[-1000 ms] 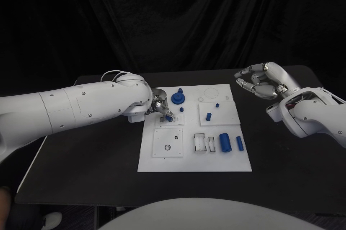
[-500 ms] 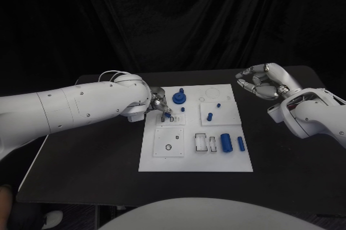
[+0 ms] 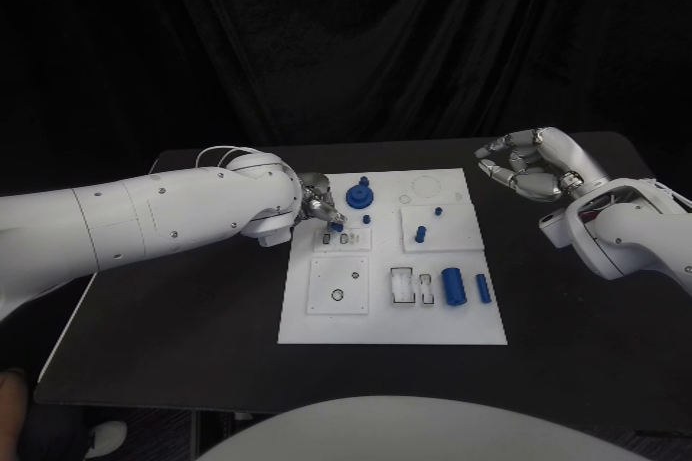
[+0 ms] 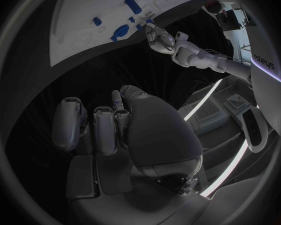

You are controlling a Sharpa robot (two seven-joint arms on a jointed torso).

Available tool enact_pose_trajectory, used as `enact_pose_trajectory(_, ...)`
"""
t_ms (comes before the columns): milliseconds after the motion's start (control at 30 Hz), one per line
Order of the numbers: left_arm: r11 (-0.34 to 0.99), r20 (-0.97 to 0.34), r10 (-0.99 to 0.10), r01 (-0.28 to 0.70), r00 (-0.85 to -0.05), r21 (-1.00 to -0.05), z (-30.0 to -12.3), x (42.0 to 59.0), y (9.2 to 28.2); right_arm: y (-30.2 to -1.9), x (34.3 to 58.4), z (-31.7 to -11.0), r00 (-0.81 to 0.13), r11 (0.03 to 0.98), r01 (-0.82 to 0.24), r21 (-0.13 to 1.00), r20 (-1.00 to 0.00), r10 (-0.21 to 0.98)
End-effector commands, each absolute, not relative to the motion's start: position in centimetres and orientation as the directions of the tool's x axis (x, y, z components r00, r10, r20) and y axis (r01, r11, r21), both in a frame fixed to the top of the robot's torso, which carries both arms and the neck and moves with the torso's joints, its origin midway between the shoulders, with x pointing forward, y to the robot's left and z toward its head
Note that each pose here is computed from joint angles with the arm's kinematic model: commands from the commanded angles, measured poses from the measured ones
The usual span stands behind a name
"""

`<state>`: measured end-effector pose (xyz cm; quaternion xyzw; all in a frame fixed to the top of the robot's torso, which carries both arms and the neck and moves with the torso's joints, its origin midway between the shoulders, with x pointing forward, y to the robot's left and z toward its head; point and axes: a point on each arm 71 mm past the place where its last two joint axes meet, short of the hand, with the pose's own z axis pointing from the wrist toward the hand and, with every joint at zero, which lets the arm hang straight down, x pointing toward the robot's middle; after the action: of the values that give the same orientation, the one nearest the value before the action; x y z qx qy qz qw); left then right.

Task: Assemble the parts on the task board

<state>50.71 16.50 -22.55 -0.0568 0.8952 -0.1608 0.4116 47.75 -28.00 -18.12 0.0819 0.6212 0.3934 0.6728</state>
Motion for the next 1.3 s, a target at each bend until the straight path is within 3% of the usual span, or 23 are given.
enact_pose_trajectory(33,0.929,-0.737,-0.283,0.015,-0.614,-0.369,-22.7,50.6,16.5,-28.0,47.7,-18.3,-0.086,0.682,-0.414,0.602,-0.772,0.629)
enact_pose_trajectory(500,0.925,-0.726,-0.303,-0.008,-0.617,-0.380,-24.3,49.9,16.7,-28.2,47.7,-18.3,-0.083,0.687,-0.417,0.596,-0.777,0.624)
enact_pose_trajectory(1300,0.924,-0.710,-0.290,0.006,-0.642,-0.383,-24.8,49.2,16.4,-28.1,47.8,-18.3,-0.088,0.688,-0.413,0.596,-0.779,0.621)
